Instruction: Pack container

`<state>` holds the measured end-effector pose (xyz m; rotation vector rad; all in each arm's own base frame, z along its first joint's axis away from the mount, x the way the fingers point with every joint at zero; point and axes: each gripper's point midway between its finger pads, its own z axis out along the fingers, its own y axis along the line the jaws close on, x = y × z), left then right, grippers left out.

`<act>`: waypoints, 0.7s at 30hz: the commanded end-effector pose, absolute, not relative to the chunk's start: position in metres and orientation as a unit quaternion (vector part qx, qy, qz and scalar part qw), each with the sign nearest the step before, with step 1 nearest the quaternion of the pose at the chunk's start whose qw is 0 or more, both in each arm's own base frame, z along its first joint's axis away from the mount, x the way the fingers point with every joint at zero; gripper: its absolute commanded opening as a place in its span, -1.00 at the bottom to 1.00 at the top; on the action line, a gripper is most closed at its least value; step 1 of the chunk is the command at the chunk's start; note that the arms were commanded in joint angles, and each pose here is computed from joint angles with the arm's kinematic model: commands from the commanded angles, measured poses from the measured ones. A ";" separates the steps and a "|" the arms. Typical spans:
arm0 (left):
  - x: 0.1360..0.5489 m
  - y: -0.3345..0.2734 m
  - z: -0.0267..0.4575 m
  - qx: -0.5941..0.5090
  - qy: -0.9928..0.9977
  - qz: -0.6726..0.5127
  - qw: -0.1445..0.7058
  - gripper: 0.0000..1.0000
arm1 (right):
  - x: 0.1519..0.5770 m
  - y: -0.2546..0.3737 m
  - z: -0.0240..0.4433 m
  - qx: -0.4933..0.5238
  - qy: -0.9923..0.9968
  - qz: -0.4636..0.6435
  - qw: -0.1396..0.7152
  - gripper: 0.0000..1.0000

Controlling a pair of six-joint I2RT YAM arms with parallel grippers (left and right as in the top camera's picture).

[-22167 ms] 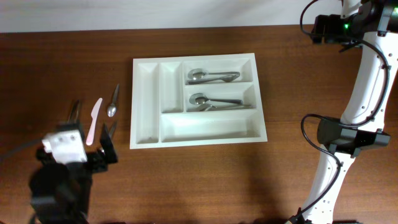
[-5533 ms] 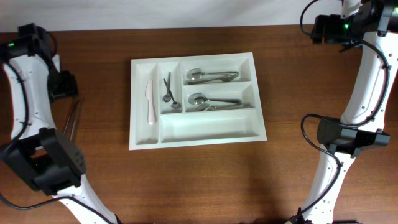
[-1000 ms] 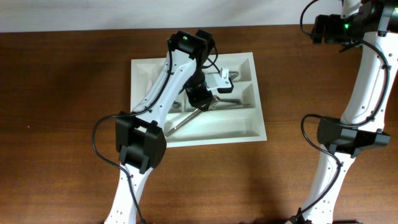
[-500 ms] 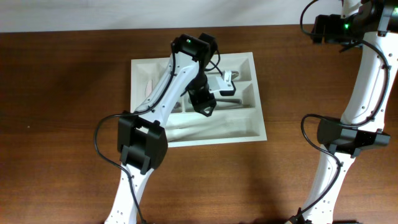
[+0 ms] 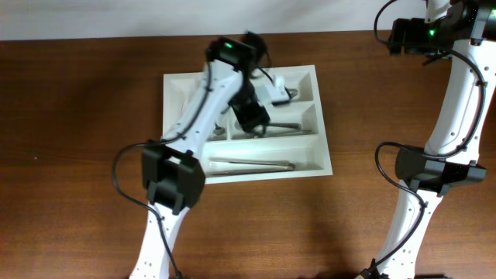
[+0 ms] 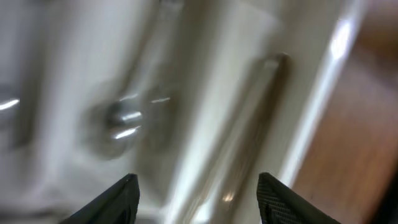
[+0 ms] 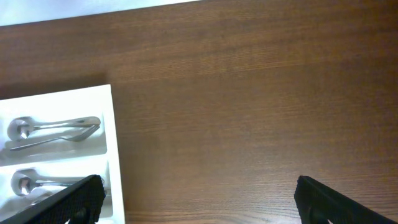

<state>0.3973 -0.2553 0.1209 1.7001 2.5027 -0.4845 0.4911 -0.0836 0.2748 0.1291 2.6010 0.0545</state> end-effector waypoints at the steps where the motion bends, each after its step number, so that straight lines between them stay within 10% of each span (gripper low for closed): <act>1: 0.458 -0.193 0.147 0.393 0.910 -0.093 0.097 0.29 | 0.488 -0.087 0.279 0.055 0.962 0.019 0.268 0.97; 11: 0.520 -0.019 0.183 0.068 0.983 0.020 0.172 0.99 | 0.488 -0.087 0.279 0.055 0.962 0.019 0.268 0.97; 21: 0.512 0.057 0.181 -0.004 0.987 0.031 0.158 0.99 | 0.488 -0.087 0.279 0.055 0.962 0.019 0.268 0.97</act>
